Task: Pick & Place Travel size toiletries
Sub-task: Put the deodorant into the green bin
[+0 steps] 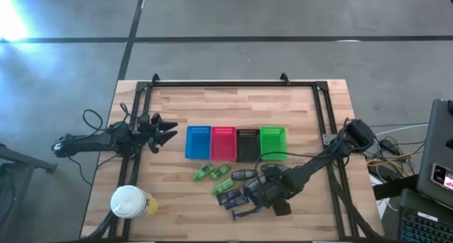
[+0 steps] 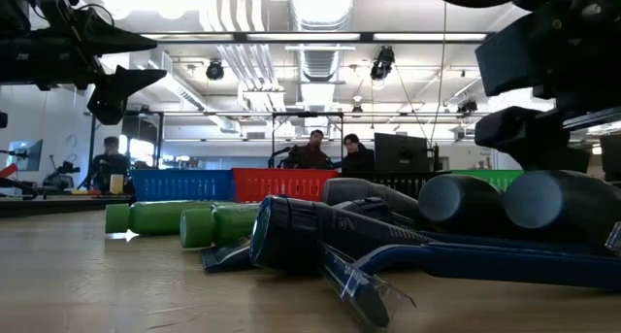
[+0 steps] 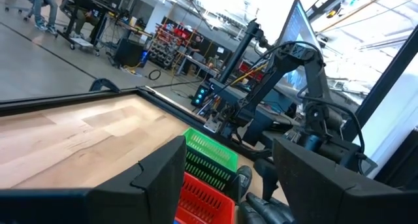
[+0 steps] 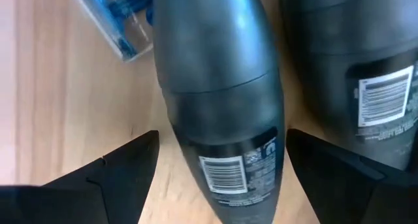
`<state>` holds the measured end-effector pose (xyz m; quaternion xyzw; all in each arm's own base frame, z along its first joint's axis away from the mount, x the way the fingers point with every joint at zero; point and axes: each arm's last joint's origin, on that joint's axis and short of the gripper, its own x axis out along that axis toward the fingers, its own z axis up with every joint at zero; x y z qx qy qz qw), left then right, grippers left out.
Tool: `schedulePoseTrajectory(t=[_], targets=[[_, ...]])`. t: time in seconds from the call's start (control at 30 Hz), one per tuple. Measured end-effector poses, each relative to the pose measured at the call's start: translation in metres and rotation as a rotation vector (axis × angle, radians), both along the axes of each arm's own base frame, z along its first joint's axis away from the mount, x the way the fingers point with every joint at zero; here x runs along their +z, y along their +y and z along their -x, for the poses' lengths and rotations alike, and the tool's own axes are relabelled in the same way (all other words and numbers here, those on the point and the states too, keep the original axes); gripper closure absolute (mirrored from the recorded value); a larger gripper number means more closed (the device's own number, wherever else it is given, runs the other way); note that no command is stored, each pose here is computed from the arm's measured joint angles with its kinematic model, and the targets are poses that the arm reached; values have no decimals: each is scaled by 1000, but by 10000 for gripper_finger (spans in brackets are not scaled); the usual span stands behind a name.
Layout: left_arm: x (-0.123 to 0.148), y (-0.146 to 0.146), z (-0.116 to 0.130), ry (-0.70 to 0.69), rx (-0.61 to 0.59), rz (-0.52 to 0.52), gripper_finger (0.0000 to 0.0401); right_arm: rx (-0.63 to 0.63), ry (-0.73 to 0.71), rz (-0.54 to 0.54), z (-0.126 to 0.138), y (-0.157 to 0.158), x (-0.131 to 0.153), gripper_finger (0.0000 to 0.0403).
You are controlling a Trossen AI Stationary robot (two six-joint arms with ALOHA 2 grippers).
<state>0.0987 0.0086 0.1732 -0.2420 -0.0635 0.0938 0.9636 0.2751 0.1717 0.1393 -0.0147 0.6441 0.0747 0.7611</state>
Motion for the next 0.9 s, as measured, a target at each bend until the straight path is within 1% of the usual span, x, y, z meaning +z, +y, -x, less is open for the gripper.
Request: schedulePoseTrajectory(t=[0.1, 0.23, 0.3, 0.43, 0.63, 0.8, 0.9], targets=[[0, 0, 0, 0, 0, 0, 167, -31, -12, -6, 0, 0, -2, 68], [0, 0, 0, 0, 0, 0, 167, -38, -55, 44, 0, -1, -2, 87], [0, 0, 0, 0, 0, 0, 167, -45, -60, 46, -1, -1, -3, 104], [0, 0, 0, 0, 0, 0, 167, -99, -60, 42, -1, -2, -3, 143], [0, 0, 0, 0, 0, 0, 167, -87, -72, 46, -2, -1, -2, 207], [0, 0, 0, 0, 0, 0, 167, -103, -68, 32, -3, 3, 4, 207], [0, 0, 0, -1, 0, 0, 167, -127, -72, 10, -2, 9, 15, 207]])
